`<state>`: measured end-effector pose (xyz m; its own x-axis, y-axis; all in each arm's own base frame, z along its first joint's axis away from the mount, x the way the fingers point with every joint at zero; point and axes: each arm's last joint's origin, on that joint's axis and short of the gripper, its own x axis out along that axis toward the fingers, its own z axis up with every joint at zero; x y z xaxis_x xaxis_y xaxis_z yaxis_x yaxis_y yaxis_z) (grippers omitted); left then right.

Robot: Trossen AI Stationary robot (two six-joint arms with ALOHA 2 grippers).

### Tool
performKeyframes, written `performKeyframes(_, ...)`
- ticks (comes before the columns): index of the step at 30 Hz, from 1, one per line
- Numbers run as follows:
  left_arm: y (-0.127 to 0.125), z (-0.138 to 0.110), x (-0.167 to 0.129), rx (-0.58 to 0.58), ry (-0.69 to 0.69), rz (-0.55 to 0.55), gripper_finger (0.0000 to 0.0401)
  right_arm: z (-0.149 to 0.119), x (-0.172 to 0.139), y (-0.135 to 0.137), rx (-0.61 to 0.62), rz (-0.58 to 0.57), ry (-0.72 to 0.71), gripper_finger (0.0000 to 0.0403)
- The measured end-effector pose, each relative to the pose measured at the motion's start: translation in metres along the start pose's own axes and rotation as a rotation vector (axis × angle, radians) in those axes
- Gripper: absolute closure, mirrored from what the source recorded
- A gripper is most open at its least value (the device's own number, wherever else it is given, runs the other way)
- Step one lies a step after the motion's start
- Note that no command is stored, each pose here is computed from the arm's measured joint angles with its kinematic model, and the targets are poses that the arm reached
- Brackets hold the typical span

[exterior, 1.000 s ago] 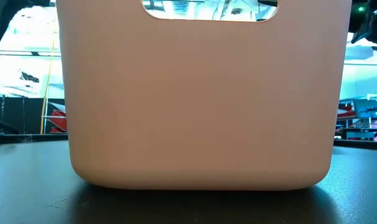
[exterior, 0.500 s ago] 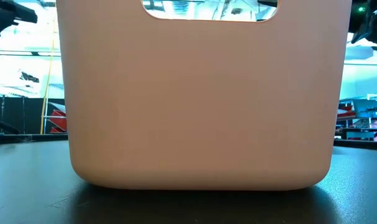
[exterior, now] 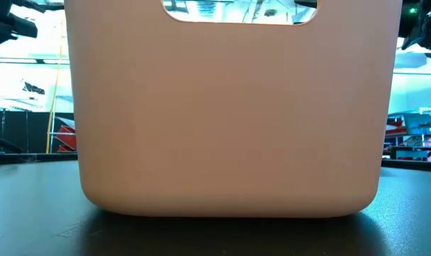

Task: Sort soda cans
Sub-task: Put the middle left blue soda can into the blue bin

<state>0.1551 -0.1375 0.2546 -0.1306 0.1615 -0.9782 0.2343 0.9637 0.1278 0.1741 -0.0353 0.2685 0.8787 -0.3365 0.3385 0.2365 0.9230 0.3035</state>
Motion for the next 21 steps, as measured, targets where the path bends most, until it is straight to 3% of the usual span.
performKeyframes(6,-0.0001,-0.0007,0.0033,-0.038,0.014,-0.005,0.0106,0.0,0.0,0.0,0.0,0.0,0.0,0.0097)
performKeyframes(14,-0.0003,-0.002,0.0032,-0.065,0.037,-0.022,0.0155,0.0001,0.0,0.0,0.0,0.0,-0.001,0.0097)
performKeyframes(21,0.0033,0.0002,0.0033,-0.298,0.049,-0.037,0.0162,0.0005,0.0,0.0001,0.001,0.001,-0.005,0.0097)
